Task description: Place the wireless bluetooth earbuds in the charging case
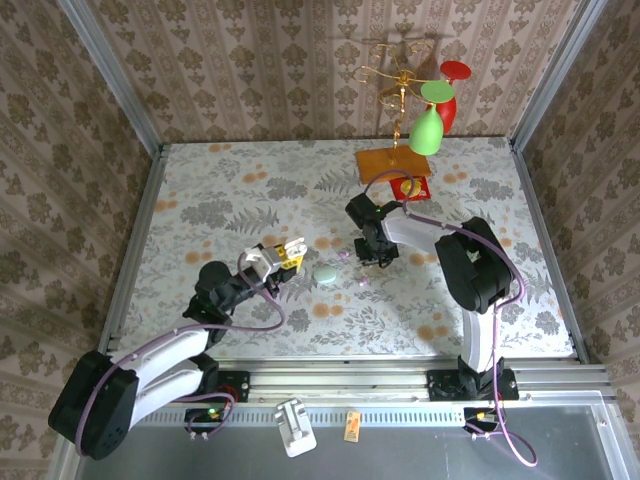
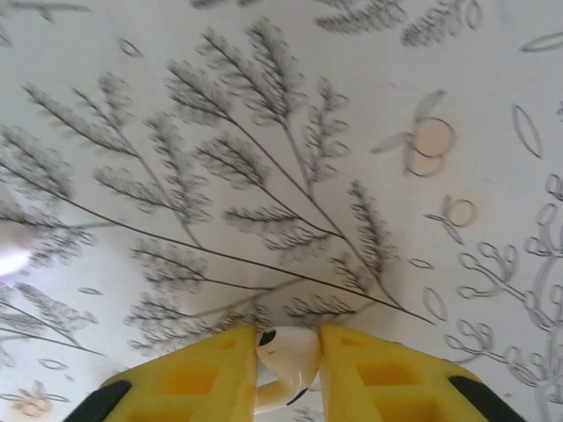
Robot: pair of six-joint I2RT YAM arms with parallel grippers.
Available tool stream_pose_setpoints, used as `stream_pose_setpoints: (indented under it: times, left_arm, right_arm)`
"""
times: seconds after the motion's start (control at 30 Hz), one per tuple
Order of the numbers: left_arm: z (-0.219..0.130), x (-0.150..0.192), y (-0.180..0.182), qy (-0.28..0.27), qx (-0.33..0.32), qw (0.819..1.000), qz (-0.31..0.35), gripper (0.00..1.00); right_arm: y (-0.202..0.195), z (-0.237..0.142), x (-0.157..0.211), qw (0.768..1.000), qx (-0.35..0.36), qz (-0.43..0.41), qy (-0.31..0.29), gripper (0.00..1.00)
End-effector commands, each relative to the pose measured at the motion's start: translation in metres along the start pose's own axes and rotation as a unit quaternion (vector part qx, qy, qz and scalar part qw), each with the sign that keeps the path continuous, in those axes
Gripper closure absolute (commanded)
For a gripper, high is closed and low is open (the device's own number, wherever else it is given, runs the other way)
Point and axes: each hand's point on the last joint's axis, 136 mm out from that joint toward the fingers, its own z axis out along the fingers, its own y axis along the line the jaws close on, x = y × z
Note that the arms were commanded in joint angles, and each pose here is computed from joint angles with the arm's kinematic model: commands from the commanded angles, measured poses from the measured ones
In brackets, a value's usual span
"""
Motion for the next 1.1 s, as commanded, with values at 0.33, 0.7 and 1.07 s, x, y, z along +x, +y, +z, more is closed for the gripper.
stream_pose_setpoints:
  times: [0.33,0.7,1.07]
  left_arm:
    - [0.003,-0.015,0.002,-0.021,0.002,1.0,0.01,0.98]
    - [0.003,-0.015,0.002,-0.021,0.002,1.0,0.012,0.98]
    - [0.003,-0.015,0.001,-0.021,0.003,1.0,0.018,0.98]
  right_arm:
    - [-0.009,-0.029,-0.011,0.995,-0.032,0.082,-0.037,0.48]
    - [-0.003,-0.027,-0.006,0.989,-0.053,0.136,0.015,0.46]
    - [0.008,-0.018,-0.004,0.99,-0.055,0.113,0.071,0.46]
